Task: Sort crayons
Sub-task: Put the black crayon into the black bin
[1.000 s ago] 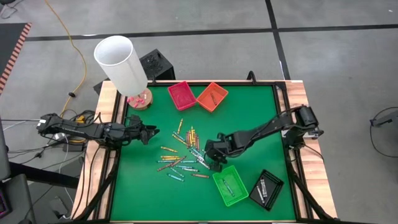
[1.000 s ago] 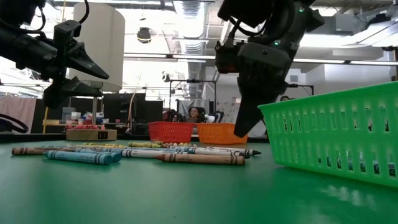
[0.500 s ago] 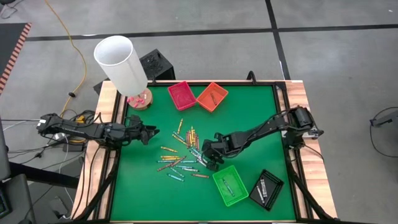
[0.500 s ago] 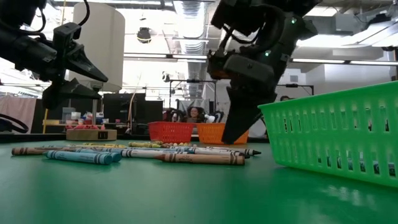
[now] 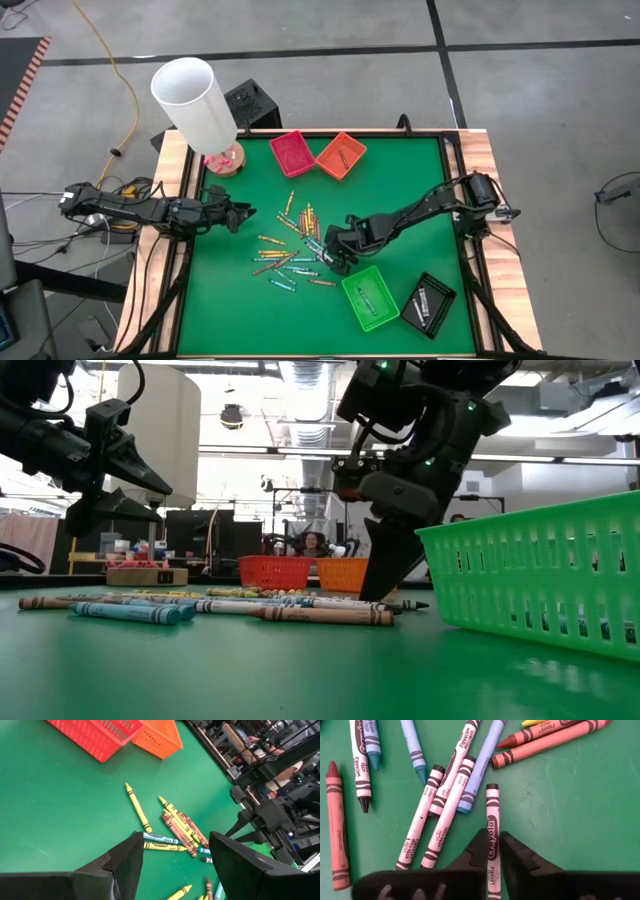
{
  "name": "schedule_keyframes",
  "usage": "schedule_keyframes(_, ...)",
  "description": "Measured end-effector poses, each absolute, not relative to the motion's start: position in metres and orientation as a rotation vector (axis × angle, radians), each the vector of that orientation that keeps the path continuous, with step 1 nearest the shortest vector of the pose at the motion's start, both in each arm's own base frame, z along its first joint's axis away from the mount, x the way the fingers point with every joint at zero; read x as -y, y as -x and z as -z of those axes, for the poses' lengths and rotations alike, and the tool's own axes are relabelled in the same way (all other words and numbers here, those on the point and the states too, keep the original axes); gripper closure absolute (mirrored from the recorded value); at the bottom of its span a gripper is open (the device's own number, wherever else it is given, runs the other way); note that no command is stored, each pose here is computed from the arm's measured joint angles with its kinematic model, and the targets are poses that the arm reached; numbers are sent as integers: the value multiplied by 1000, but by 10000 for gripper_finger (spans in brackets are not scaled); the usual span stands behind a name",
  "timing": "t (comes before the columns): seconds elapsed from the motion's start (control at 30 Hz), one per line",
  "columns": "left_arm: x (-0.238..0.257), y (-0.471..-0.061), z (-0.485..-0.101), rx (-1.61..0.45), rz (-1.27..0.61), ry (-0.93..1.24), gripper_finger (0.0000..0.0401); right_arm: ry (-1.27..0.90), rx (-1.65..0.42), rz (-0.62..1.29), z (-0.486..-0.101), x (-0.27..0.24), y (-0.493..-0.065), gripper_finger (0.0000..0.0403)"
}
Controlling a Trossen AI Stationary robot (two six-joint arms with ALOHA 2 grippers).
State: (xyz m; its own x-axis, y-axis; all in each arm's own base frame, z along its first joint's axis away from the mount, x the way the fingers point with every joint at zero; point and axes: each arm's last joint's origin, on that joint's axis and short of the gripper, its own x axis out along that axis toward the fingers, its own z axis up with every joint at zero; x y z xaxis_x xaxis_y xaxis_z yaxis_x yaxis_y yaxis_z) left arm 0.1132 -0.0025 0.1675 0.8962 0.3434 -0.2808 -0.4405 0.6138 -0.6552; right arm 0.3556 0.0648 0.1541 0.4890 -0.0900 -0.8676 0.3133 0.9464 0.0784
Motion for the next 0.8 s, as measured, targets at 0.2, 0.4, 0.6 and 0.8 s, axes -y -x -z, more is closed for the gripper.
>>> schedule_keyframes(0.2,2,-113,-168,-129,-454,798,186,-235,-1025,275,-154,-64,-356,396)
schedule_keyframes(0.4,3,-114,-168,-117,-449,827,186,-274,-991,358,-162,-58,-356,399)
schedule_keyframes(0.6,4,-115,-174,-77,-391,841,186,-310,-880,395,-197,-40,-367,400)
schedule_keyframes(0.8,5,-117,-182,-27,-326,818,186,-263,-732,444,-232,-14,-386,401)
